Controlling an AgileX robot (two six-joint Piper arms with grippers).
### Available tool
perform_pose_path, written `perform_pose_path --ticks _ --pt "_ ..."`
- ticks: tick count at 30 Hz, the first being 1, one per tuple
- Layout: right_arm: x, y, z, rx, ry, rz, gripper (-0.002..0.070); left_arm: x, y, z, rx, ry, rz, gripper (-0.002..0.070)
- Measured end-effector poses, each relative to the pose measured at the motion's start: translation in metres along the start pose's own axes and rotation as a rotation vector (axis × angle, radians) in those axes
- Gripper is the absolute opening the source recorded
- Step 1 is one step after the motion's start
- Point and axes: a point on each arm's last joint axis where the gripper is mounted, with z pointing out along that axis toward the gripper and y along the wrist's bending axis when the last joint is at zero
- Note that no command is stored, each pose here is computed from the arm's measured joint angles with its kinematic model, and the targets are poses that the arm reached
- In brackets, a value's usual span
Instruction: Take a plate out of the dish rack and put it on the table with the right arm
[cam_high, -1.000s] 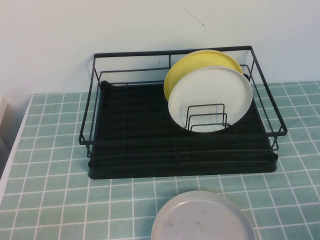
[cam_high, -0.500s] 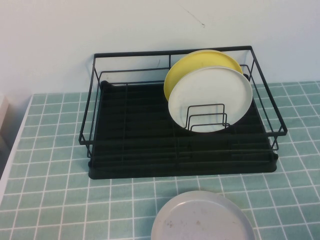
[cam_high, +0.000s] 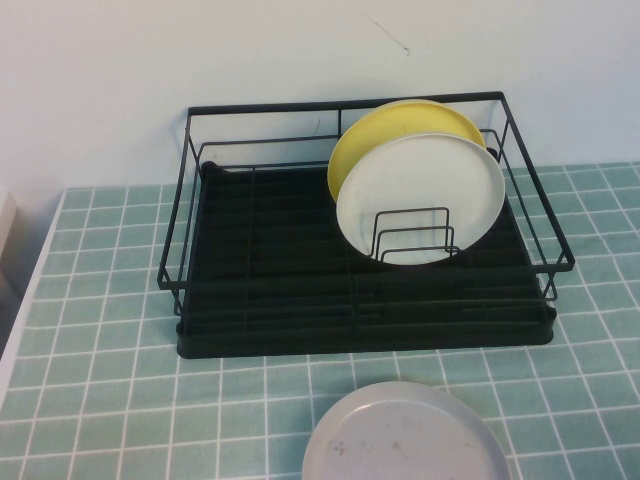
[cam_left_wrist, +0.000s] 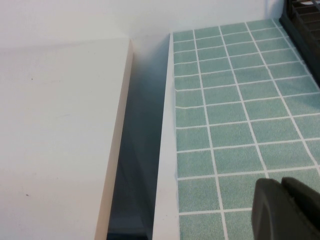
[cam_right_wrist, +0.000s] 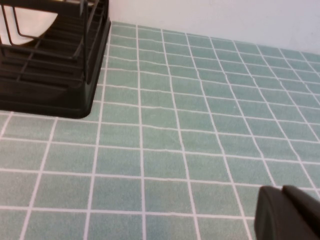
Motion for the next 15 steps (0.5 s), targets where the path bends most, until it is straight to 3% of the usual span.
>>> perform_pose_path --ticks 6,9,15 --pt "0.000 0.001 0.000 -0.006 -0.002 0.014 -0.0001 0.000 0.000 0.000 0.000 0.000 0.000 -0.0003" --pt "-0.001 0.004 0.000 -0.048 -0.013 0.118 -0.0001 0.000 0.000 0.000 0.000 0.000 0.000 -0.0003" --pt "-0.014 0.018 -0.002 -0.247 -0.084 0.764 -0.0001 0.000 0.000 0.000 0.000 0.000 0.000 -0.0003"
